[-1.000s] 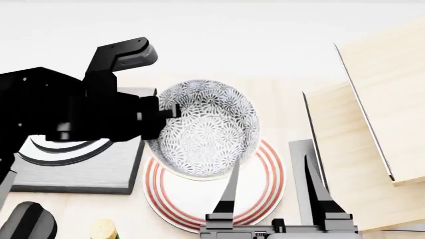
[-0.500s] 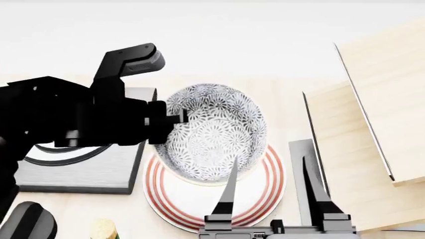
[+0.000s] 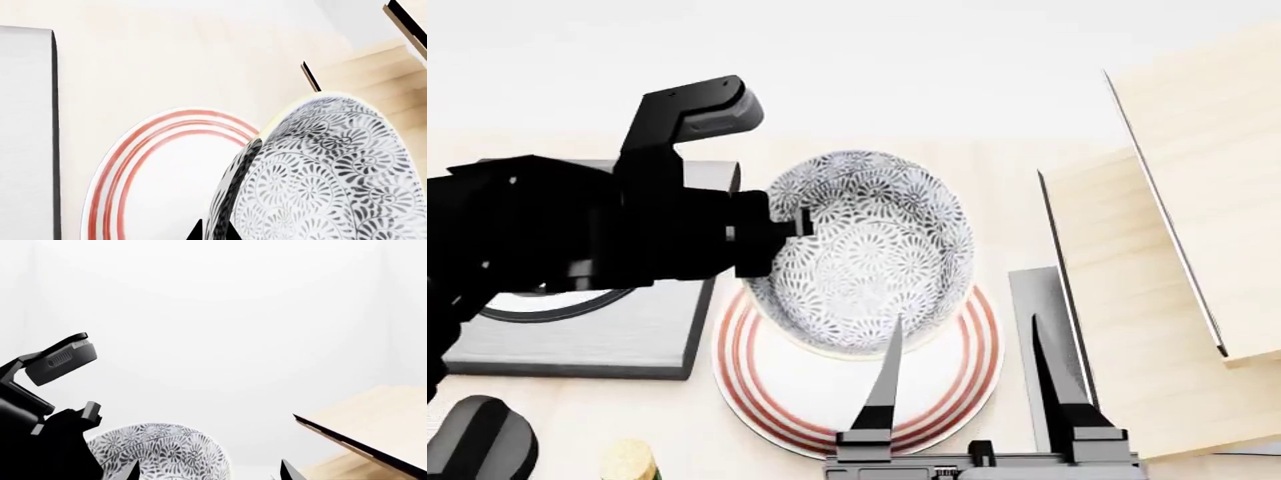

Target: Pick up the akita bowl and put it on the plate.

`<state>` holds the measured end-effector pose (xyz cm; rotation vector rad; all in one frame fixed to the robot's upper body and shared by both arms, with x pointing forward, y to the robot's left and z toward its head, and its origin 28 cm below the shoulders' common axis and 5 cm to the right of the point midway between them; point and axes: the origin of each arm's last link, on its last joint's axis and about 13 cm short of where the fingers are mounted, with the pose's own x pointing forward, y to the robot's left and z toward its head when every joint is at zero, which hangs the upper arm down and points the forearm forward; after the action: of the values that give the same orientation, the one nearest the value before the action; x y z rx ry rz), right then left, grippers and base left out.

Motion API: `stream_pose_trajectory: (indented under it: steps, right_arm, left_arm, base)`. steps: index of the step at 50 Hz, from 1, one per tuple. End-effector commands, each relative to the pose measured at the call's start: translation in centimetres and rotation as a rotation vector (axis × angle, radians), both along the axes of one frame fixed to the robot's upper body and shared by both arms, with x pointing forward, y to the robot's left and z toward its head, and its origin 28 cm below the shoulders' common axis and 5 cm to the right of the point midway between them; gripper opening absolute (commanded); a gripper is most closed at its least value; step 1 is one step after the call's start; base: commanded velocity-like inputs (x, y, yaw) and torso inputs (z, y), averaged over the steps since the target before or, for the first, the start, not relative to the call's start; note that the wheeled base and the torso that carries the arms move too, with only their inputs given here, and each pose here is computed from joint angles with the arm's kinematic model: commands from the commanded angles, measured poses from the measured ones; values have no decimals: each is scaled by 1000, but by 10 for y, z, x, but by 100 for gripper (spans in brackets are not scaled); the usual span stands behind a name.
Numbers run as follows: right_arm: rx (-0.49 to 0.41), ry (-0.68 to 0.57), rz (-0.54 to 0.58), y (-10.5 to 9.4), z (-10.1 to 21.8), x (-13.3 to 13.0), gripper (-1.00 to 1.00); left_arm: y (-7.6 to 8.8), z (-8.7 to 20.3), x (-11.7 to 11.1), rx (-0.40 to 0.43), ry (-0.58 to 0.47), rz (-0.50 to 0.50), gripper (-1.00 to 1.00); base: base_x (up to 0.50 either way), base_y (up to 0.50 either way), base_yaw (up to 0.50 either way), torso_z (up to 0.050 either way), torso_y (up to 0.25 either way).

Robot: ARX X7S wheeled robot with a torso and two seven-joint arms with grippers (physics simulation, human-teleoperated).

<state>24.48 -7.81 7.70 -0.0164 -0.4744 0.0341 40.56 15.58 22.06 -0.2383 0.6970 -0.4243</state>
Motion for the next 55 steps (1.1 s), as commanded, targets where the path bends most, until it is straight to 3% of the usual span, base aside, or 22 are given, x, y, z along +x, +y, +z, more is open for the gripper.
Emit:
stream_pose_trajectory:
  steps: [1,12,23,25,32,46,48,55]
  right_arm:
    - [-2,3,0,0,-1,1,100]
    - [1,8,-1,-1,-3,1,100]
    - [2,7,1,-1,-2,0,100]
    - [1,6,0,-1,-2,0,100]
    - [1,8,1,0,-3,1,100]
    - [2,7,2,-1,-2,1,100]
    - [1,7,2,0,-2,1,100]
    - [1,10,3,0,-3,1,100]
  left_arm:
    - [-2,6,4,-77,-45,51,-100]
    - [-2,9,7,-108,-85,85,-100]
    - [-1,9,8,-67,-109,102,-100]
    - [-2,11,8,-110,-103,113,-100]
    - [-1,10,8,-113,-96,96,-100]
    - [-1,10,8,-82,-115,82,-100]
    - [1,9,9,-43,-130,92,-100]
    - [-1,9,8,-94,-106,69,-100]
  base:
    - [0,0,0,0,0]
    - [0,0,0,0,0]
    - [0,0,0,0,-18]
    - [0,0,0,7,-204]
    - [0,0,0,2,-40]
    - [0,0,0,0,0]
    - [0,0,0,0,0]
    - [0,0,0,0,0]
